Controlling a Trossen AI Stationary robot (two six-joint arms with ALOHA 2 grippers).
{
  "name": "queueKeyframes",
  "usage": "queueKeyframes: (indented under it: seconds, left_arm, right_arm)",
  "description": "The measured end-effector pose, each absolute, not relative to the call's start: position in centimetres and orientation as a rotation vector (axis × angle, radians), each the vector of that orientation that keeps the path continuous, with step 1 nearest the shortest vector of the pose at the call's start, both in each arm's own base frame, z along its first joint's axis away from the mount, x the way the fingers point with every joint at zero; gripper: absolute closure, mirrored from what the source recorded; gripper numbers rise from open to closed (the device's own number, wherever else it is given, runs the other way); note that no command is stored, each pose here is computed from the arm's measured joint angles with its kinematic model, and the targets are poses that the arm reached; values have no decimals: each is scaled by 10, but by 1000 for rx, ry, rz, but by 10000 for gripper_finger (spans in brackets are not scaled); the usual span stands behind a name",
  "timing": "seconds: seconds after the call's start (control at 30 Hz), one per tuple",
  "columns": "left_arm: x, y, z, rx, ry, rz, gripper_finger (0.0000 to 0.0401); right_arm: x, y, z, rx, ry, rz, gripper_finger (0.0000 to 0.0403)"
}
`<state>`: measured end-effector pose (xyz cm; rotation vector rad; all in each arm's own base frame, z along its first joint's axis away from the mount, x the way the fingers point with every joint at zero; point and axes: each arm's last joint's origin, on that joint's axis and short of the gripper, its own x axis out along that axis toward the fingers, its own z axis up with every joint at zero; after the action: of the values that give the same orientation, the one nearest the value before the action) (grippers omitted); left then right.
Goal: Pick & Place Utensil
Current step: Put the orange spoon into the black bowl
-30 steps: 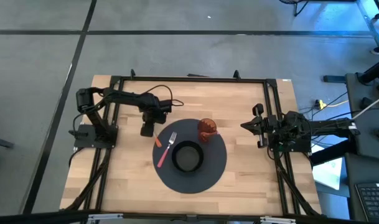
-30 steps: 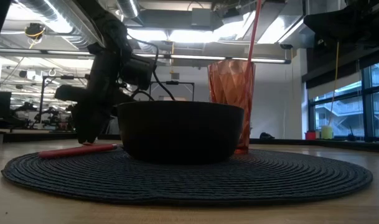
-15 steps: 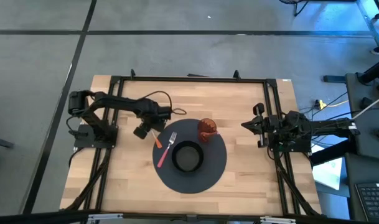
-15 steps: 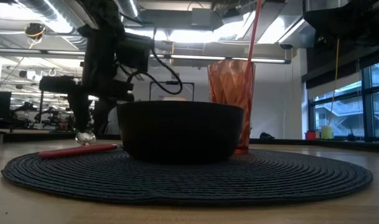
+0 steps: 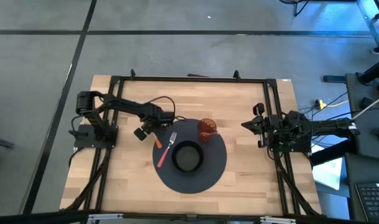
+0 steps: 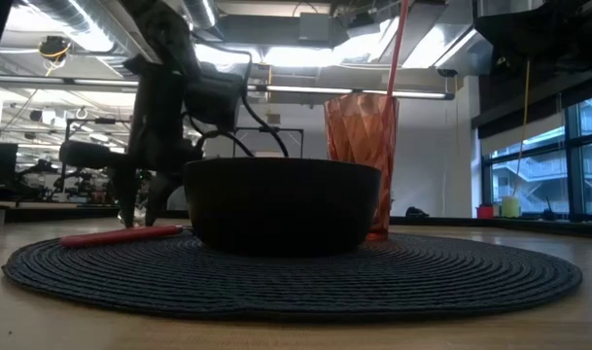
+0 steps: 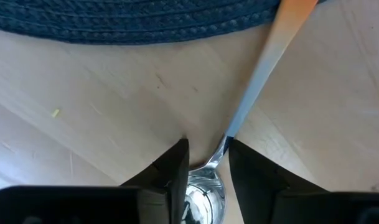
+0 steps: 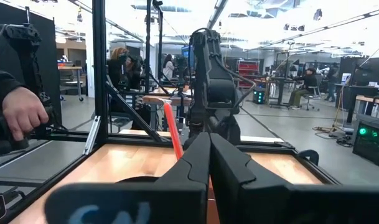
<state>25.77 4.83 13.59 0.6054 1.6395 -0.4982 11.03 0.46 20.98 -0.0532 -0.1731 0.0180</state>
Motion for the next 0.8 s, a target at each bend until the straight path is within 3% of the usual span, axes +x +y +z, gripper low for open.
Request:
queueKeyframes:
  seconds: [0.2, 0.4, 0.8]
  left_arm:
    - [259, 49, 128, 566, 1660, -520, 317]
    - [259, 48, 125, 528, 1679, -527, 386]
    - [255, 47, 137, 415, 1652, -359, 395]
  right_arm:
    - [110, 5, 210, -54, -172, 18, 393]
    - [110, 5, 210, -51, -172, 18, 393]
    - [110, 5, 210, -46, -172, 19, 393]
